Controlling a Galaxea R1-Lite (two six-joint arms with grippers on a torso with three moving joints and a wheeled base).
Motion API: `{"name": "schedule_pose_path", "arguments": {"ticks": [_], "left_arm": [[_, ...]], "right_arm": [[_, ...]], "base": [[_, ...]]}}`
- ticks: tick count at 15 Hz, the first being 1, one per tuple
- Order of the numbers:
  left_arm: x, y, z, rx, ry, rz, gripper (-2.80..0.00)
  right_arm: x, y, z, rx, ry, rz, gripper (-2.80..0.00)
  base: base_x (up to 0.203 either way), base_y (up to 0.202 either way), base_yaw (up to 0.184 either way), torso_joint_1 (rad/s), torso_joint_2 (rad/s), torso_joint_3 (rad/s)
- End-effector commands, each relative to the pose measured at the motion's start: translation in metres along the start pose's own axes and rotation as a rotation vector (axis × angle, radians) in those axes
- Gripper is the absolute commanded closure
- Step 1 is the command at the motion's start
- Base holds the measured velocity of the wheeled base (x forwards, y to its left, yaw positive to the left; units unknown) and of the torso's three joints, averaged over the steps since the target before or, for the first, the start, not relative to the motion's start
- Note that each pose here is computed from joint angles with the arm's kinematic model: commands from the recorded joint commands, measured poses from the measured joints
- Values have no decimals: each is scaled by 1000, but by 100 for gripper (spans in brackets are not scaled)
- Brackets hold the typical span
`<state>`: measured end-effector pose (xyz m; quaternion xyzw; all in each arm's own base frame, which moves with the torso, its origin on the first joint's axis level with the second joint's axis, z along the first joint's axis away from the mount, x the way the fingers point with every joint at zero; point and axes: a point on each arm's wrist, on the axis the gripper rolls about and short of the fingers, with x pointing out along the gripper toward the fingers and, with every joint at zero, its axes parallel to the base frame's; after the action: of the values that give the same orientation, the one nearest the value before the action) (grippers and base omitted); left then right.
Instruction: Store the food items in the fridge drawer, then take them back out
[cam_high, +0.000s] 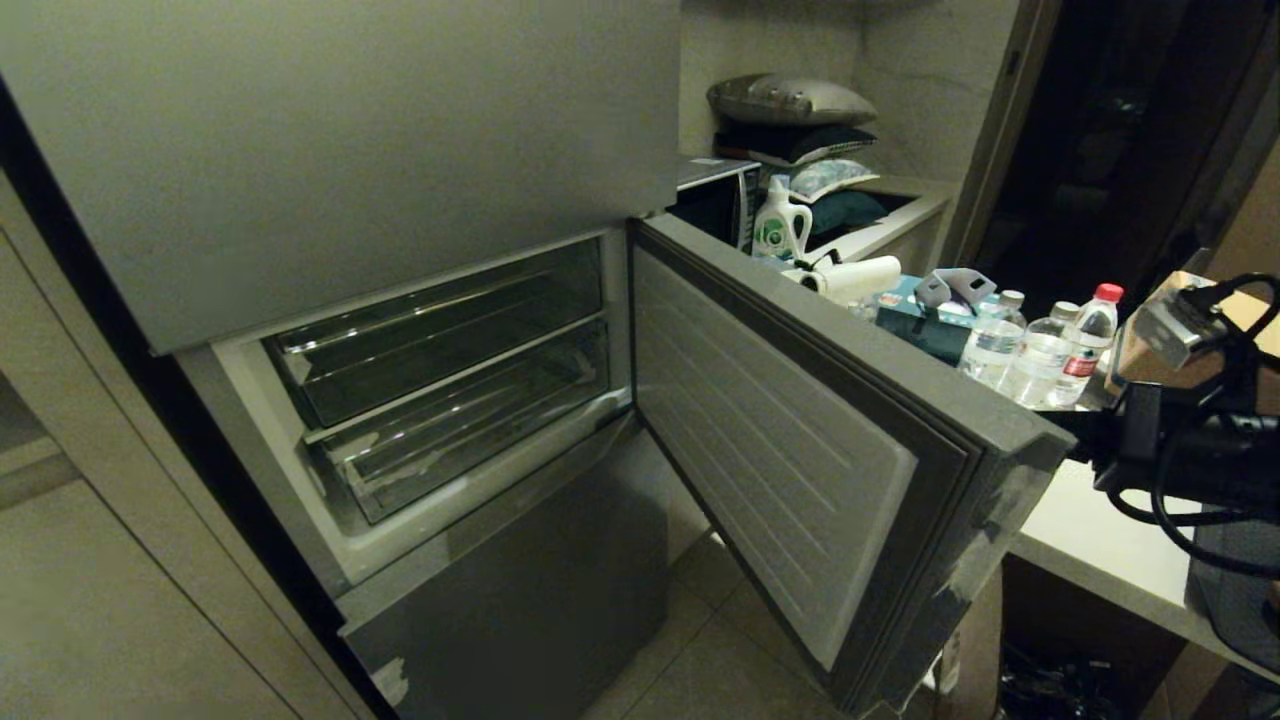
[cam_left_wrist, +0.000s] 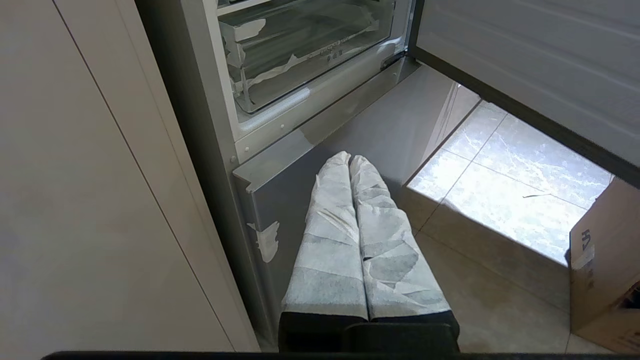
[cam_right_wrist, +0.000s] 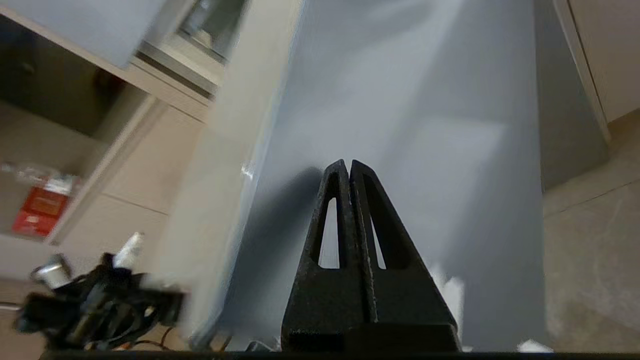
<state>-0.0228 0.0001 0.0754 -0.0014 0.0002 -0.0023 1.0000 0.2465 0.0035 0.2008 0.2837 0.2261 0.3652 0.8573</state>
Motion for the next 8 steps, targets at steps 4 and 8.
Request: {"name": "schedule_pose_path", "arguments": {"ticks": [4, 8], "left_arm": [[0, 0, 0, 0, 1, 0, 0], [0, 0, 0, 0, 3, 0, 0]], "right_arm": [[57, 7, -6, -11, 93, 36, 0], [93, 29, -7, -61, 137, 109, 0]], "base": [[0, 0, 0, 0, 0, 0], [0, 0, 0, 0, 0, 0]]}}
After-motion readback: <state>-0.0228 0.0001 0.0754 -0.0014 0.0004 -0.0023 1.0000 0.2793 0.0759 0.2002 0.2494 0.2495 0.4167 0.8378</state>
